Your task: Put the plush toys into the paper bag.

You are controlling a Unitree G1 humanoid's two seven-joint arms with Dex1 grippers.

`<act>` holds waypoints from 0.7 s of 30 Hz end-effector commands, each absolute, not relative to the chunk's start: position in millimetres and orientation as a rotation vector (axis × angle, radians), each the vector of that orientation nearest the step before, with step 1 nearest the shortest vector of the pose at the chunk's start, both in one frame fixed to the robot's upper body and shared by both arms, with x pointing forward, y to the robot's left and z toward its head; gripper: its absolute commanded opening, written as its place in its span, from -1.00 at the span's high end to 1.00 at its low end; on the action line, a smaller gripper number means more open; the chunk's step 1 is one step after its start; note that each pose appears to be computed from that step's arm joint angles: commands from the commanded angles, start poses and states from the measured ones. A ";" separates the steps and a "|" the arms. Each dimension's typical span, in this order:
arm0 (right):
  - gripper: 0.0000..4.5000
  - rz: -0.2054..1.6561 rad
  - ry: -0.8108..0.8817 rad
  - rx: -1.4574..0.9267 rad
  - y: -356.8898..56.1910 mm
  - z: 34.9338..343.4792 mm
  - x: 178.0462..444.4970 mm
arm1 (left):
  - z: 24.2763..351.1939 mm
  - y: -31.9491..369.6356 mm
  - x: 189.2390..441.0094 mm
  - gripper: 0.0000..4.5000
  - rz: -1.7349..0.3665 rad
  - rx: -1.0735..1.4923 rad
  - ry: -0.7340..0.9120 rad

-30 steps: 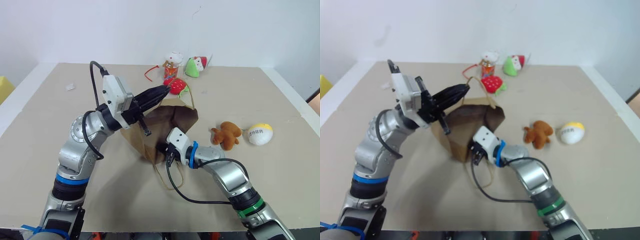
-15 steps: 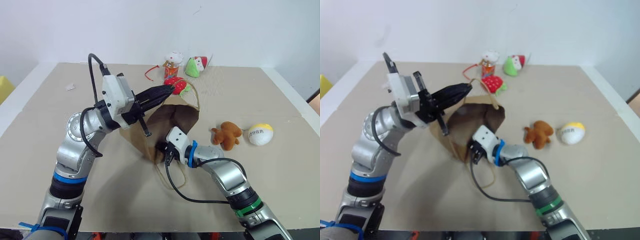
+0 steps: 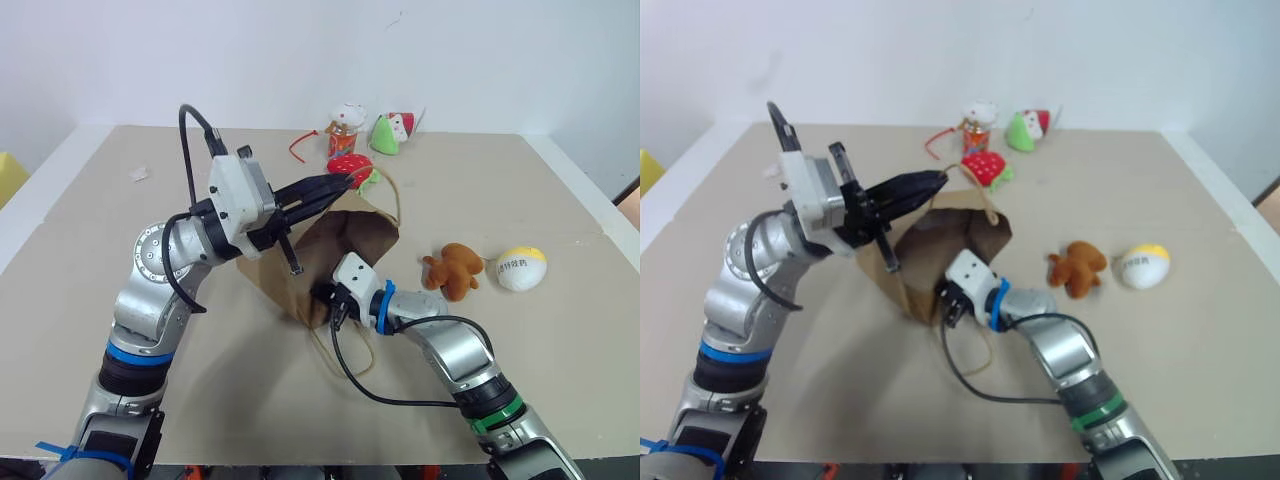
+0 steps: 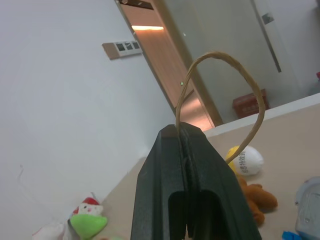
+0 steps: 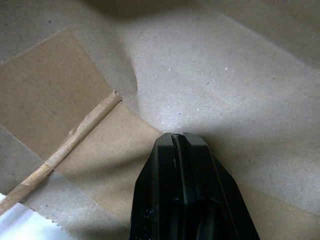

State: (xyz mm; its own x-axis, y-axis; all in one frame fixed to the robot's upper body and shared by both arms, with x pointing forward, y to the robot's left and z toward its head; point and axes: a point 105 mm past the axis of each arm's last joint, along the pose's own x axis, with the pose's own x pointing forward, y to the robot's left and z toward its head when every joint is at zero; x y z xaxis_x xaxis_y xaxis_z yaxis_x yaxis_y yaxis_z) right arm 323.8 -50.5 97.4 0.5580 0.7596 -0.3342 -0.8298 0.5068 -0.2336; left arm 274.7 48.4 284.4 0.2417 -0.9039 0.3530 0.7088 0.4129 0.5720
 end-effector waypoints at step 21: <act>-0.99 0.806 0.133 -0.333 -199.0 201.1 293.0 | 247.7 65.2 280.2 1.00 -1.152 0.361 -0.622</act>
State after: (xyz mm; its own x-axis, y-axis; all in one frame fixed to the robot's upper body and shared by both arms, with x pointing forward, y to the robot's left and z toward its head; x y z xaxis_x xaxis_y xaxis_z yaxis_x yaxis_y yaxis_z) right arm 285.4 -168.1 191.7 0.6063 0.7528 -0.2563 -0.7952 0.5722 -0.2005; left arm 288.2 65.6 236.9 0.3006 -0.9217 0.2453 0.7456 0.3875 0.5422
